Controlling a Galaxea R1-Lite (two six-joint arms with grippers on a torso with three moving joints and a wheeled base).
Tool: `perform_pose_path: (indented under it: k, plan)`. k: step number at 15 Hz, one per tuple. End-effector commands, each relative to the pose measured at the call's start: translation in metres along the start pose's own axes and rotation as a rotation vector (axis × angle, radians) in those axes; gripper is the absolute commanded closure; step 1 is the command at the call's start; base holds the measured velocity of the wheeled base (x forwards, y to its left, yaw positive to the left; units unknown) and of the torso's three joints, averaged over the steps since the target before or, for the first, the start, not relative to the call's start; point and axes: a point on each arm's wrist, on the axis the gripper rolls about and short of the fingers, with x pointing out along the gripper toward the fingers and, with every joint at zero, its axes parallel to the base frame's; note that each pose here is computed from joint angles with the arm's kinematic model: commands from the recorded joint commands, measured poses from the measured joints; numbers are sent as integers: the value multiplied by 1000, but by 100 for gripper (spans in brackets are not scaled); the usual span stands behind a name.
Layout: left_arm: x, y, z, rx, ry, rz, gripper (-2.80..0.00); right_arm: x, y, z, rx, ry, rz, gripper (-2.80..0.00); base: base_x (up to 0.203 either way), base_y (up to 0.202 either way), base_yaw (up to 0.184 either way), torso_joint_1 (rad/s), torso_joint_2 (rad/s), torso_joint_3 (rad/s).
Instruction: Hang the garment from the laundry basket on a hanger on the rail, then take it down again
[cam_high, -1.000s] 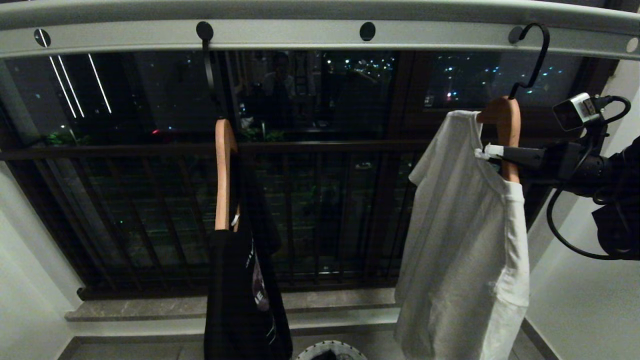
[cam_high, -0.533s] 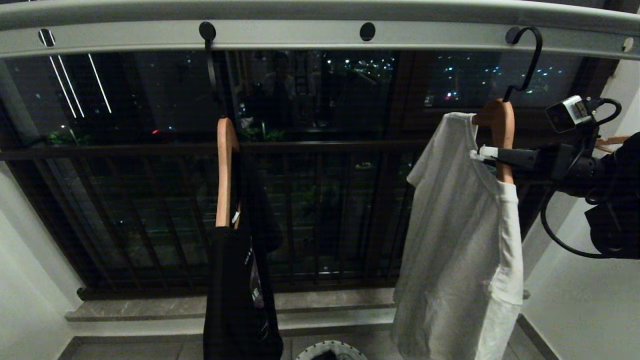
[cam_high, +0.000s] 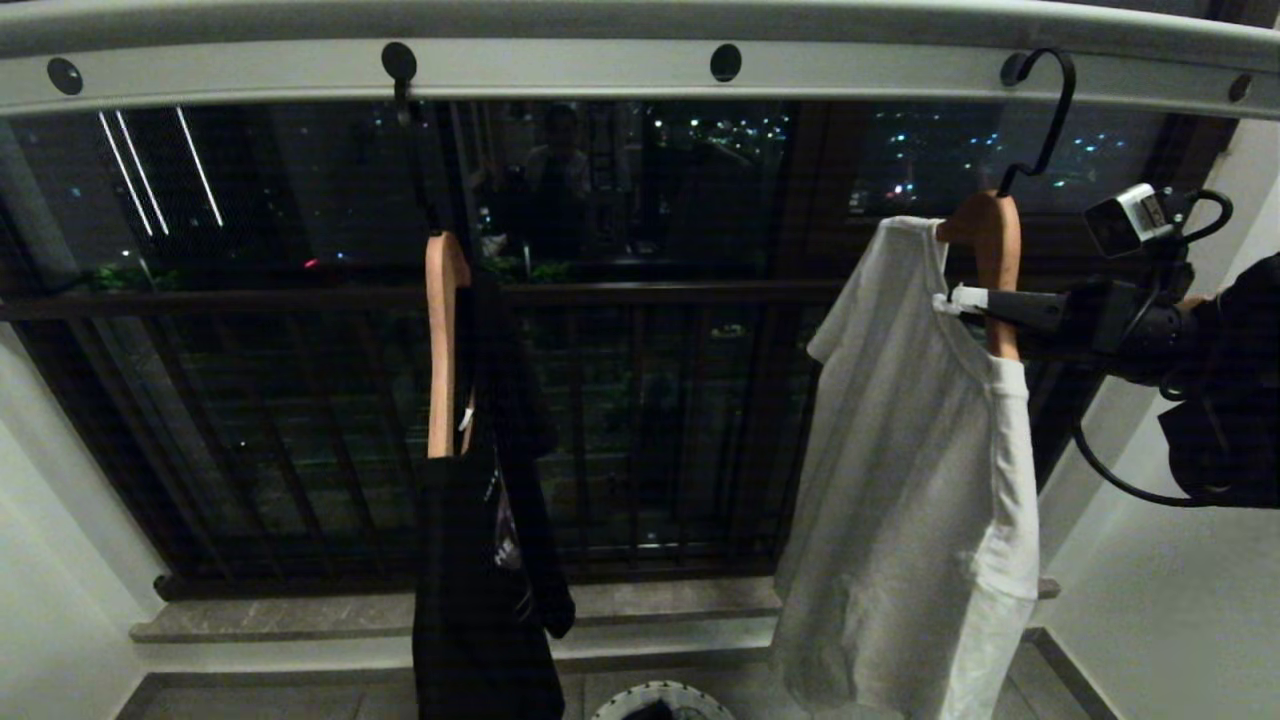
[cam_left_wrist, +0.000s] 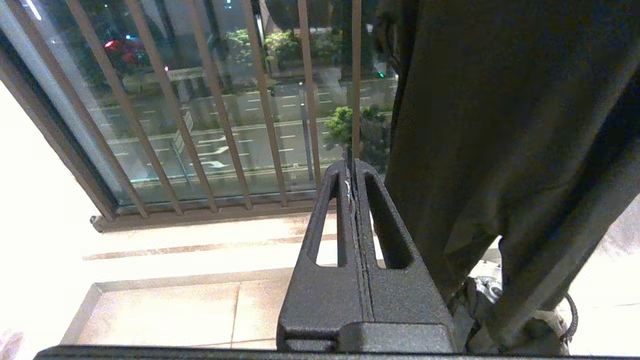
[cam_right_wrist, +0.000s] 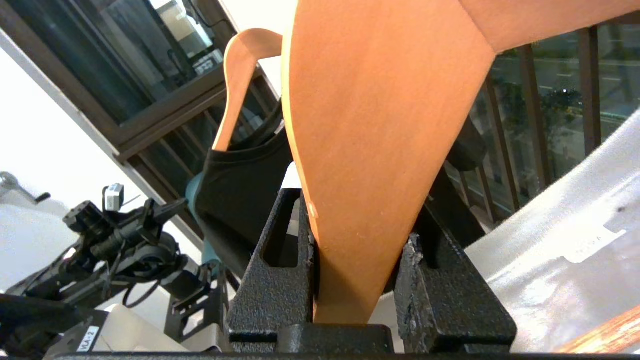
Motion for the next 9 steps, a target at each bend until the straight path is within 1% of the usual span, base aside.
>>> perform_pose_path:
  k: [1,5,9]
  plan:
    - [0,0,-1,0,2,0,0,1,-1,1,-4,5,6,0,0,0,0,0,0,0]
    - [0,0,-1,0,2,0,0,4,-1,0,-5,9,16,0,0,0,0,0,0,0]
    - [0,0,0,0,1,0,0,7,-7,-2,3,12,20,0,0,0,0,0,0,0]
